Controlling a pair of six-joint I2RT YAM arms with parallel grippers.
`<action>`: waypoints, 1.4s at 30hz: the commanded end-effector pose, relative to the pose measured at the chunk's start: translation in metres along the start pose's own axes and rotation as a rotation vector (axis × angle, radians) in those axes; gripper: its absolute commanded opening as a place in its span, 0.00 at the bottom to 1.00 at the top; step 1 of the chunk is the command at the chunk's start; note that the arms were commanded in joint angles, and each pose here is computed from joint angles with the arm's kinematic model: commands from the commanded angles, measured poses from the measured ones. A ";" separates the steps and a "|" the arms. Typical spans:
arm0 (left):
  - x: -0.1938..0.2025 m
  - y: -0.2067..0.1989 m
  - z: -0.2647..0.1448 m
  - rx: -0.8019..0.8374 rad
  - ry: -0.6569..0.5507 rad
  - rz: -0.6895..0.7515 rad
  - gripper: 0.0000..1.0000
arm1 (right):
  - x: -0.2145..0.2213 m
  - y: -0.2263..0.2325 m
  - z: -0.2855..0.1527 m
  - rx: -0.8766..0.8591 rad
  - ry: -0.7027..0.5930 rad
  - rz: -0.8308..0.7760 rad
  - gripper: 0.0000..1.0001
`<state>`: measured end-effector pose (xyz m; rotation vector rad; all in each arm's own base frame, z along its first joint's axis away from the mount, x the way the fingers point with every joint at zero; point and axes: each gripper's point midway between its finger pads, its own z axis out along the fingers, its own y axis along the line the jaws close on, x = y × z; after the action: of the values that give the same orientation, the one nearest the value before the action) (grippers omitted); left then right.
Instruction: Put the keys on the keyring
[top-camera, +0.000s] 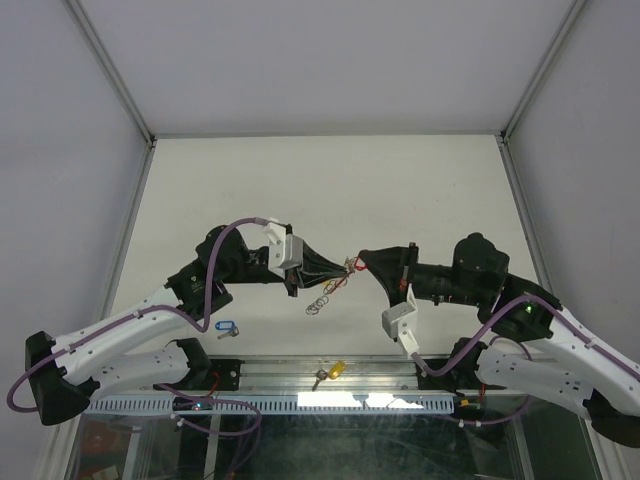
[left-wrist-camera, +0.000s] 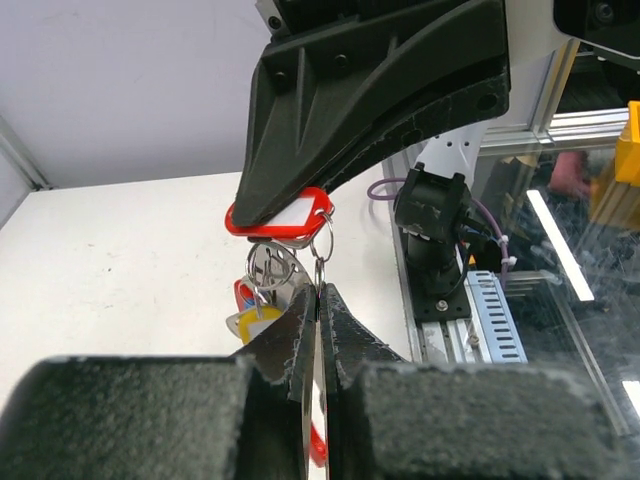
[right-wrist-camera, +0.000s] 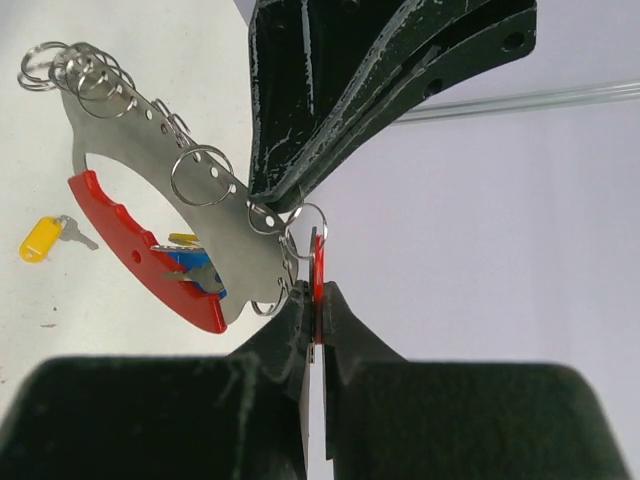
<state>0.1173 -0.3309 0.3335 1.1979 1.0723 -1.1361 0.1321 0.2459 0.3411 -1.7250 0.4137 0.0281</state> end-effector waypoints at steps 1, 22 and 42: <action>-0.020 0.009 -0.003 -0.057 -0.035 0.010 0.00 | 0.000 -0.019 -0.013 0.074 0.031 -0.028 0.00; -0.019 0.012 -0.001 -0.077 -0.057 -0.018 0.00 | 0.016 -0.007 0.000 0.100 0.072 0.035 0.00; -0.004 0.000 0.005 0.012 -0.009 -0.027 0.30 | -0.005 -0.042 -0.007 0.222 -0.022 0.050 0.00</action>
<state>0.1210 -0.3341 0.3262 1.1734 1.1377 -1.1598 0.1458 0.2476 0.3371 -1.6168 0.5078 0.0273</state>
